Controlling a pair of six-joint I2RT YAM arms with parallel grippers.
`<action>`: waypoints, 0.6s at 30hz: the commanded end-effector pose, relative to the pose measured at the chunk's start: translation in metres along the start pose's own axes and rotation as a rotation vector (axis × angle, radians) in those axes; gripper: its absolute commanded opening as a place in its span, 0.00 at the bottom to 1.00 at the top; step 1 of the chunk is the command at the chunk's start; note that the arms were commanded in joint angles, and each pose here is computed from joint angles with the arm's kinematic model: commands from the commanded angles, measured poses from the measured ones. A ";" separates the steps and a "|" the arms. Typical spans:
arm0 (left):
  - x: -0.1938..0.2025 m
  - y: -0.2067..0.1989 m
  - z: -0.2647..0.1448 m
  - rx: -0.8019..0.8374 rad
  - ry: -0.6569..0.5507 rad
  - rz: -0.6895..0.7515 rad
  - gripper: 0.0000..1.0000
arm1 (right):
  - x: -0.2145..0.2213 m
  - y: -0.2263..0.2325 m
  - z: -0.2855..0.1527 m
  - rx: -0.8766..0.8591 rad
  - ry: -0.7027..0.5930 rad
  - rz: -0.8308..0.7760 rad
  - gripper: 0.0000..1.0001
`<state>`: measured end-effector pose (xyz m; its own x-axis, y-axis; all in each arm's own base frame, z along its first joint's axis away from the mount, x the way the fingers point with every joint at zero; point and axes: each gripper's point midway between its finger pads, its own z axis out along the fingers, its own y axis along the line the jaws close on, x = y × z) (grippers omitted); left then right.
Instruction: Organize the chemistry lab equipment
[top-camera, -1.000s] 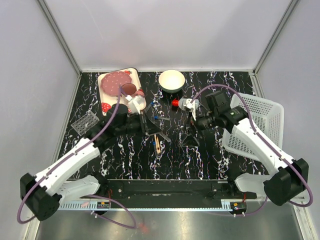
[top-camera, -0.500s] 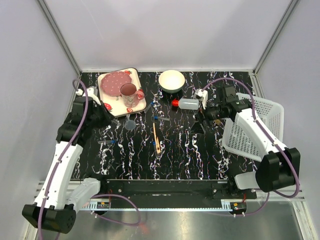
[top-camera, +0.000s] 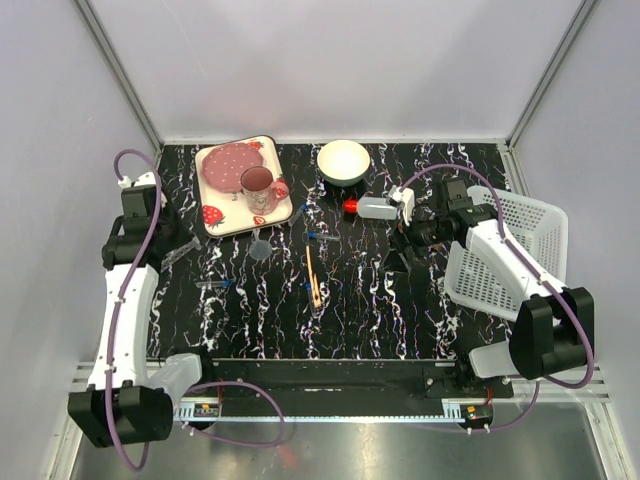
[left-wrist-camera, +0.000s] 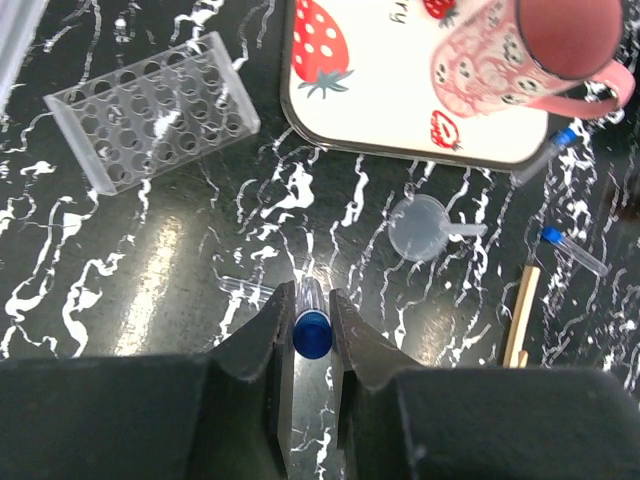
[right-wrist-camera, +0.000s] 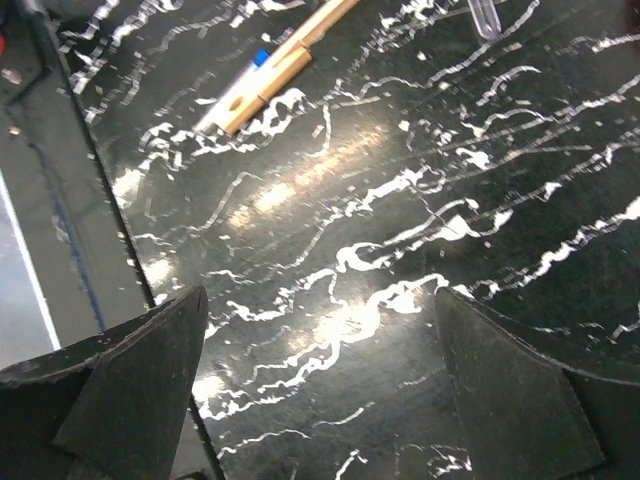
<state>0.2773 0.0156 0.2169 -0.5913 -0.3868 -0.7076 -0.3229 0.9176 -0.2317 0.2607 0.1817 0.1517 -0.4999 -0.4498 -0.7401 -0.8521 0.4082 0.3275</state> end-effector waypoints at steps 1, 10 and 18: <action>-0.037 0.010 0.007 -0.027 -0.104 -0.015 0.13 | 0.009 -0.019 -0.003 0.095 0.033 -0.080 1.00; -0.057 0.041 0.042 -0.073 -0.107 -0.082 0.13 | 0.011 -0.018 -0.002 0.093 0.036 -0.088 1.00; -0.073 0.061 0.074 -0.125 -0.107 -0.100 0.13 | 0.010 -0.016 -0.003 0.088 0.032 -0.093 1.00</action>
<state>0.3248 0.0919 0.1801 -0.5428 -0.4964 -0.6775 -0.4970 0.8401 -0.2174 0.2650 0.1691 0.1327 -0.4739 -0.5097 -0.7181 -0.8608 0.4400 0.2557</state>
